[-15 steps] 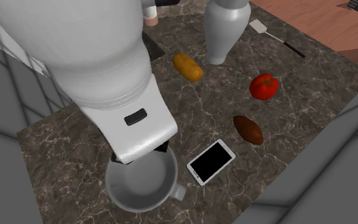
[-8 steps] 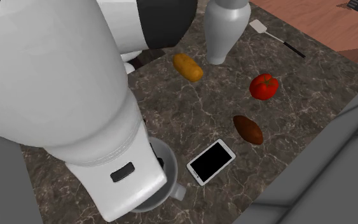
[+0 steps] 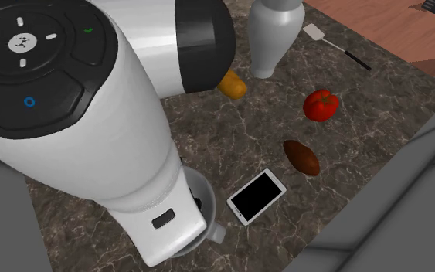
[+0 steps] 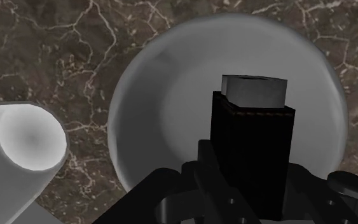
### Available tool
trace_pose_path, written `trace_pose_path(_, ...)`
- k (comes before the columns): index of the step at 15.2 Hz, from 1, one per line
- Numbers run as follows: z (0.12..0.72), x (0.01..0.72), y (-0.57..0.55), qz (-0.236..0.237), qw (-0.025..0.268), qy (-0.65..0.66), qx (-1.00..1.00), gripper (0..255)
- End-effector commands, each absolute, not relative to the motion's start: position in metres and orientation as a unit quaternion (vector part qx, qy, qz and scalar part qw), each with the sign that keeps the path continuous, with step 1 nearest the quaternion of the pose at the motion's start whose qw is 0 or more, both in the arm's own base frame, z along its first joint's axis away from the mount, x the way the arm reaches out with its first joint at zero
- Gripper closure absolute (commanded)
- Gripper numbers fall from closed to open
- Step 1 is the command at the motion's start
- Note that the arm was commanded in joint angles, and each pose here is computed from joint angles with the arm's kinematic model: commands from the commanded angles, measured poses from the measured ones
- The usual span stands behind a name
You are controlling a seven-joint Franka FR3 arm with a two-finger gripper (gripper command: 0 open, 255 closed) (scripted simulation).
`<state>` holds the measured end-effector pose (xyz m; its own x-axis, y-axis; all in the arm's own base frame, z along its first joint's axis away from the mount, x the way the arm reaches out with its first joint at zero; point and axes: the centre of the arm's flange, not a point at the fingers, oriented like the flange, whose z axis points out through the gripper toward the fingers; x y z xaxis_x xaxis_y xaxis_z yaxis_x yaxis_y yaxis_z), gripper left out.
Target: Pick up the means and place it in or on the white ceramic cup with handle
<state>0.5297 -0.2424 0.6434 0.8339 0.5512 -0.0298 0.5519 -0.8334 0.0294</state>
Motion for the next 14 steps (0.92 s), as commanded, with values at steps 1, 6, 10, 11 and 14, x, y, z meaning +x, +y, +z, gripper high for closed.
trace_pose_path(1,0.6363,0.5287,-0.2412,-0.01,0.019,0.288,0.957,255)
trace_pose_path(6,0.6363,0.5287,-0.2412,-0.01,0.019,0.288,0.957,255)
trace_pose_path(10,0.6363,0.5287,-0.2412,-0.01,0.019,0.288,0.957,0)
trace_pose_path(11,0.6363,0.5287,-0.2412,-0.01,0.019,0.288,0.957,0)
trace_pose_path(14,0.6363,0.5287,-0.2412,-0.01,0.019,0.288,0.957,0)
